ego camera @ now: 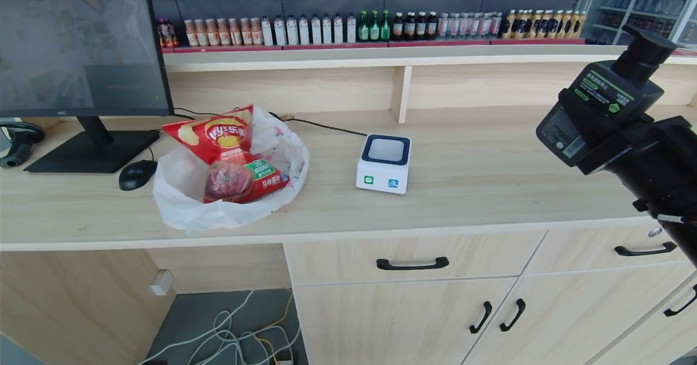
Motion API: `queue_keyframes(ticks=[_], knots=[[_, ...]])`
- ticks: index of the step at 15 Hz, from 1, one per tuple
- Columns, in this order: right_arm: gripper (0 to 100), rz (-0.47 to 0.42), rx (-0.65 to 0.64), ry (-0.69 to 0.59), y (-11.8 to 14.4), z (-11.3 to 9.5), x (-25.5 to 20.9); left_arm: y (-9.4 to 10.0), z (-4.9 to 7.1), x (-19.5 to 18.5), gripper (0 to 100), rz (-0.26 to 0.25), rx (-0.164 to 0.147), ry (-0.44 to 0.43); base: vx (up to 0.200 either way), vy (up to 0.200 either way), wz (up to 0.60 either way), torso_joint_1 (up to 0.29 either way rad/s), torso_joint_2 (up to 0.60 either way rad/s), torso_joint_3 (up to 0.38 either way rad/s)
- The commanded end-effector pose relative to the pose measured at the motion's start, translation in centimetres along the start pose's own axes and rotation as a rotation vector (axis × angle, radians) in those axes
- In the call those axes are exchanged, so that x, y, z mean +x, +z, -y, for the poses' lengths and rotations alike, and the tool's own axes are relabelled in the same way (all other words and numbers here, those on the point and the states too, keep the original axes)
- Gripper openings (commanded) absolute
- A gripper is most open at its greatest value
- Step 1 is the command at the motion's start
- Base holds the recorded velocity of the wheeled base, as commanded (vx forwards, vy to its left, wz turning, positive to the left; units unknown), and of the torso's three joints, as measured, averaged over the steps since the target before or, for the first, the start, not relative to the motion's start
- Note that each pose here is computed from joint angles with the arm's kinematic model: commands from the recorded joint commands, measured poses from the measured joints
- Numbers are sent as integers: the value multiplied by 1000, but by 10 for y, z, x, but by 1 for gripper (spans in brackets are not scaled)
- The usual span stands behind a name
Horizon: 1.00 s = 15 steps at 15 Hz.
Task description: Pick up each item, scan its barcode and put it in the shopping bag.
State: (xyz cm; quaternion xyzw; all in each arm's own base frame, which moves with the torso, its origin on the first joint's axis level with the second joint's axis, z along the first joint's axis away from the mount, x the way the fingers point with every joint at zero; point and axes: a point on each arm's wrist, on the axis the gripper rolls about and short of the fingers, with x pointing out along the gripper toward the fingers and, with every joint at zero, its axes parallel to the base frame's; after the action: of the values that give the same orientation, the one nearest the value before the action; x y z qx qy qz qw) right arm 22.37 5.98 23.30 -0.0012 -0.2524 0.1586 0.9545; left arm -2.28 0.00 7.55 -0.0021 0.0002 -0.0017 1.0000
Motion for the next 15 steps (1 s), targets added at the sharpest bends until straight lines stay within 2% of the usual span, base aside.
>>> queue_keyframes(ticks=[1, 2, 8, 11, 13, 15], knots=[[0, 8, -3, -1, 1, 0, 1, 0, 0, 0, 100, 0, 0, 0, 0, 200, 0, 2, 2, 7], [0, 5, -2, -1, 0, 0, 1, 0, 0, 0, 100, 0, 0, 0, 0, 200, 0, 2, 2, -2], [0, -3, -3, 1, -2, 0, 3, 0, 0, 0, 100, 0, 4, 0, 0, 0, 600, 3, 2, 5], [0, 30, -7, 6, 0, 1, 15, 0, 0, 0, 100, 0, 3, 0, 0, 0, 0, 0, 0, 0], [0, 31, -10, 31, -16, 3, 39, 0, 0, 0, 100, 0, 3, 0, 0, 0, 0, 0, 0, 0], [0, -12, -103, 168, -38, 12, 46, 0, 0, 0, 100, 0, 3, 0, 0, 0, 0, 0, 0, 0]])
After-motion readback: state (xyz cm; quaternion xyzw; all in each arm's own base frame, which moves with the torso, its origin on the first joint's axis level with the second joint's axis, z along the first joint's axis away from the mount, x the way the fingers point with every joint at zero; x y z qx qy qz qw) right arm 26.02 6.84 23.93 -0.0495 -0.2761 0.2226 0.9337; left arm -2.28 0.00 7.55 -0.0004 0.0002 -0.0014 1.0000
